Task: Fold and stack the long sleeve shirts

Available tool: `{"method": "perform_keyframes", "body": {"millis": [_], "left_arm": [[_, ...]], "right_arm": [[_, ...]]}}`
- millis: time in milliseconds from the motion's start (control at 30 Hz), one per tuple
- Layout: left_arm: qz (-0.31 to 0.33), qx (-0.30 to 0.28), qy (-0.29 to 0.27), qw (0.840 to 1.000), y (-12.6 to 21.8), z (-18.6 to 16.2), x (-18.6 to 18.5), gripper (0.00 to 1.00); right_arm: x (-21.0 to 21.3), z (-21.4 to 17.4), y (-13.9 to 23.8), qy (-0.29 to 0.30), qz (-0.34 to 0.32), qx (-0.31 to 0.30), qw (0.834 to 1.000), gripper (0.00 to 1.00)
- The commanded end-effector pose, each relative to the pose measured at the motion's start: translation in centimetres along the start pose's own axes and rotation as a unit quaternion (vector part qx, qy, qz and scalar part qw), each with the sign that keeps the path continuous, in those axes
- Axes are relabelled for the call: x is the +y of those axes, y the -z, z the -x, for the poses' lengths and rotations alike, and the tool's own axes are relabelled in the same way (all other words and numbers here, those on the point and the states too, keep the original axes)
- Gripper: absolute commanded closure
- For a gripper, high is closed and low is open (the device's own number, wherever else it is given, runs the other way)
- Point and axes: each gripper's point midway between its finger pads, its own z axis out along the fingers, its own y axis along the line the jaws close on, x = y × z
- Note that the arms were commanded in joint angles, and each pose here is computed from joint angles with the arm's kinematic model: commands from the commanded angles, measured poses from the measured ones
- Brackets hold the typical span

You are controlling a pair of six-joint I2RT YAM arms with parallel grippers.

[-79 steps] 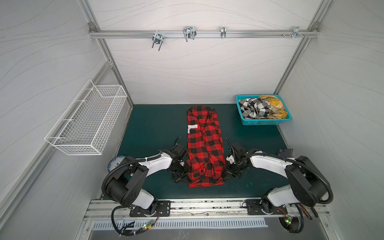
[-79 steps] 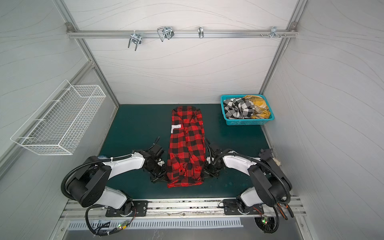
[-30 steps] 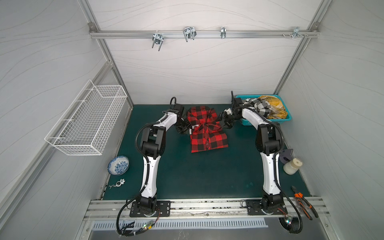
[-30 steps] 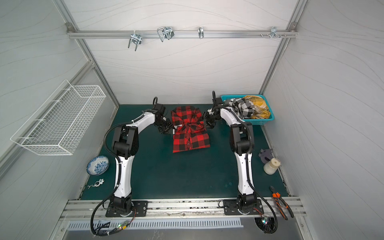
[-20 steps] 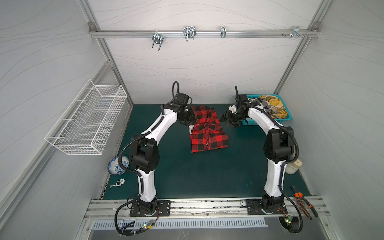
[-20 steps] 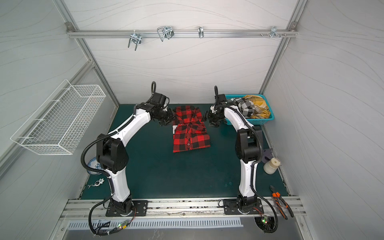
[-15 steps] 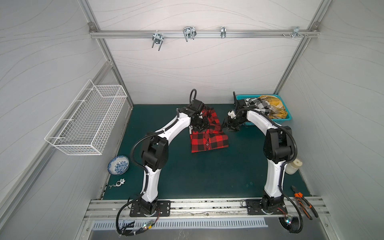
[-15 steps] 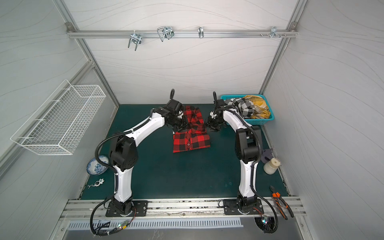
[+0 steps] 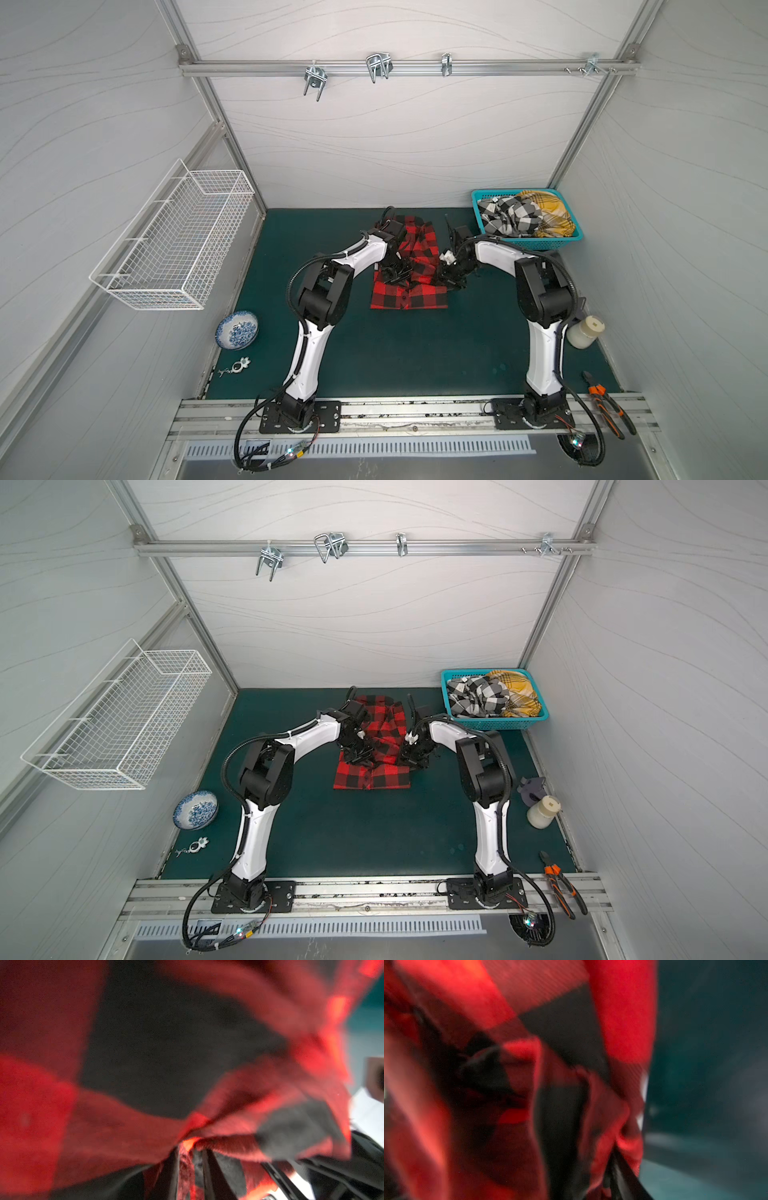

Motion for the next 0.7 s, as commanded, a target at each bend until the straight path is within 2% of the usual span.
{"method": "perform_keyframes", "body": {"millis": [0,133,267,400,533,667], "left_arm": [[0.027,0.004,0.000,1.000,1.3,-3.3,3.2,0.77],[0.000,-0.006,0.001,1.000,4.1,-4.7,3.8,0.66],[-0.044,-0.042,0.018,0.998,8.6,-2.4,3.6,0.54],[-0.072,-0.053,0.031,0.995,11.4,-0.3,4.8,0.48],[-0.098,-0.053,0.057,0.992,11.3,1.2,7.4,0.45],[-0.123,-0.021,0.061,0.990,8.8,2.1,7.7,0.45]], "right_arm": [[2.8,-3.4,0.8,0.017,0.016,0.000,1.000,0.55],[2.2,-4.2,1.6,0.032,-0.021,-0.019,0.999,0.40],[2.3,-3.5,0.3,0.056,-0.017,-0.008,0.998,0.40],[3.5,-4.3,-0.1,0.090,-0.017,0.003,0.996,0.39],[4.2,-4.8,0.3,0.094,-0.001,0.000,0.996,0.38],[4.2,-3.7,-0.1,0.108,-0.008,-0.002,0.994,0.41]]}}
